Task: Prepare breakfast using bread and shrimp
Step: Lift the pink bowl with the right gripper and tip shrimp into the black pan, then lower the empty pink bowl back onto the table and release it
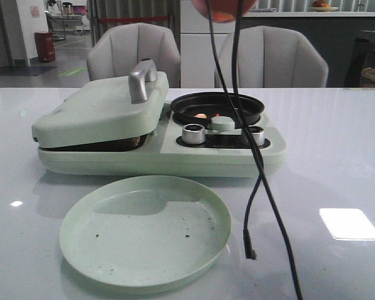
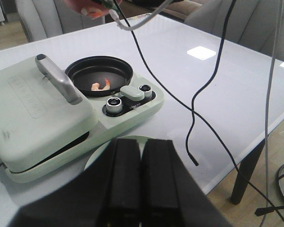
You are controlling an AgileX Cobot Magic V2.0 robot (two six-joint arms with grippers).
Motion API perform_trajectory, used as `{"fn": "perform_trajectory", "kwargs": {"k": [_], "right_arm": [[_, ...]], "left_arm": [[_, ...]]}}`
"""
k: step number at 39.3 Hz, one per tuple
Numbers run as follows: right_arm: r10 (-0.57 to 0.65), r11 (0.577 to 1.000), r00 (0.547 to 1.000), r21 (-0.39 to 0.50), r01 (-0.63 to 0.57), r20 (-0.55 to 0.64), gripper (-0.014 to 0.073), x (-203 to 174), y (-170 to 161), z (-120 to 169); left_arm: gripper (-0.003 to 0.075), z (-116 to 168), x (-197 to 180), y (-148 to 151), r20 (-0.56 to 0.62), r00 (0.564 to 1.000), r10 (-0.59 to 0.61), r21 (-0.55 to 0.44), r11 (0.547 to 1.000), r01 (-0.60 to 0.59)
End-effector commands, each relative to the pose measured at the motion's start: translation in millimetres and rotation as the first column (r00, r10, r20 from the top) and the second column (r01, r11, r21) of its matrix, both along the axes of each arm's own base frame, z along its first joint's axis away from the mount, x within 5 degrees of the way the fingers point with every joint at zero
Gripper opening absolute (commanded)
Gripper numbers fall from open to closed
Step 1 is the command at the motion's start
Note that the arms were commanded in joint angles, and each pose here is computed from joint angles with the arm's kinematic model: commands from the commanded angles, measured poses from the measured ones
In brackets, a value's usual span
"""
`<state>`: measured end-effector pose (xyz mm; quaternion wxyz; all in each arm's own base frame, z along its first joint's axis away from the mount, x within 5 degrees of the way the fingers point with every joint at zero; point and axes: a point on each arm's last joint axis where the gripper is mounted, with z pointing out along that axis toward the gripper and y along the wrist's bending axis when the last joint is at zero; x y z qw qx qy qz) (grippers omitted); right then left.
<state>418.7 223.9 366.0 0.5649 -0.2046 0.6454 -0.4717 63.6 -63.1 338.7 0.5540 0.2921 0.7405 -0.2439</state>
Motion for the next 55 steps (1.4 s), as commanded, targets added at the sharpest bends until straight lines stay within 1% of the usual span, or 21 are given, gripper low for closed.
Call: {"fn": "perform_trajectory", "kwargs": {"k": [1,5,12,16,26,31,36,40,42,45,47,50,53,54,55], "right_arm": [[-0.029,0.999,0.989,-0.030,0.034,0.148,0.0046,-18.6,-13.7,55.4],[-0.041,0.998,0.989,-0.036,0.047,0.140,0.0046,-16.0,-12.8,50.0],[-0.096,0.991,0.991,-0.084,0.104,0.088,0.0046,2.0,-9.1,14.6],[-0.107,0.987,0.992,-0.115,0.114,0.065,0.0046,6.3,-4.7,1.7],[-0.106,0.986,0.993,-0.120,0.113,0.060,0.0046,6.9,-2.2,-2.0],[-0.116,0.986,0.991,-0.109,0.123,0.072,0.0046,3.5,-4.8,4.9],[-0.150,0.985,0.984,-0.071,0.157,0.095,0.0046,-5.4,-13.0,21.2],[-0.205,0.979,0.973,0.004,0.206,0.104,0.0044,-18.5,-25.8,40.6],[-0.246,0.969,0.964,0.058,0.242,0.097,0.0044,-26.5,-36.0,51.1],[-0.292,0.946,0.955,0.162,0.280,0.052,0.0044,-37.1,-53.5,64.1],[-0.306,0.920,0.952,0.254,0.298,-0.008,0.0044,-42.8,-68.8,70.9],[-0.299,0.857,0.946,0.402,0.323,-0.122,0.0044,-49.6,-94.1,76.0],[-0.292,0.789,0.932,0.496,0.362,-0.215,0.0044,-53.7,-120.3,73.8],[-0.292,0.765,0.922,0.518,0.384,-0.253,0.0044,-55.2,-130.9,70.7],[-0.291,0.751,0.914,0.524,0.401,-0.283,0.0044,-55.8,-140.5,68.0]], "left_arm": [[0.0100,13.9,1.9,0.7,0.049,0.998,0.032,-0.076,0.997,-0.028],[0.0100,13.9,1.9,0.7,0.049,0.998,0.032,-0.076,0.997,-0.028],[0.0100,13.9,1.9,0.7,0.049,0.998,0.032,-0.076,0.997,-0.028],[0.0100,13.9,1.9,0.7,0.049,0.998,0.032,-0.076,0.997,-0.028],[0.0100,13.9,1.9,0.7,0.049,0.998,0.032,-0.076,0.997,-0.028],[0.0100,13.9,1.9,0.7,0.049,0.998,0.032,-0.076,0.997,-0.028],[0.0100,13.9,1.9,0.7,0.049,0.998,0.032,-0.076,0.997,-0.028],[0.0100,13.9,1.9,0.7,0.049,0.998,0.032,-0.076,0.997,-0.028],[0.0100,13.9,1.9,0.7,0.049,0.998,0.032,-0.076,0.997,-0.028],[0.0100,13.9,1.9,0.7,0.049,0.998,0.032,-0.076,0.997,-0.028],[0.0100,13.9,1.9,0.7,0.049,0.998,0.032,-0.076,0.997,-0.028],[0.0100,13.9,1.9,0.7,0.049,0.998,0.032,-0.076,0.997,-0.028],[0.0100,13.9,1.9,0.7,0.049,0.998,0.032,-0.076,0.997,-0.028],[0.0100,13.9,1.9,0.7,0.049,0.998,0.032,-0.076,0.997,-0.028],[0.0100,13.9,1.9,0.7,0.049,0.998,0.032,-0.076,0.997,-0.028]]}}
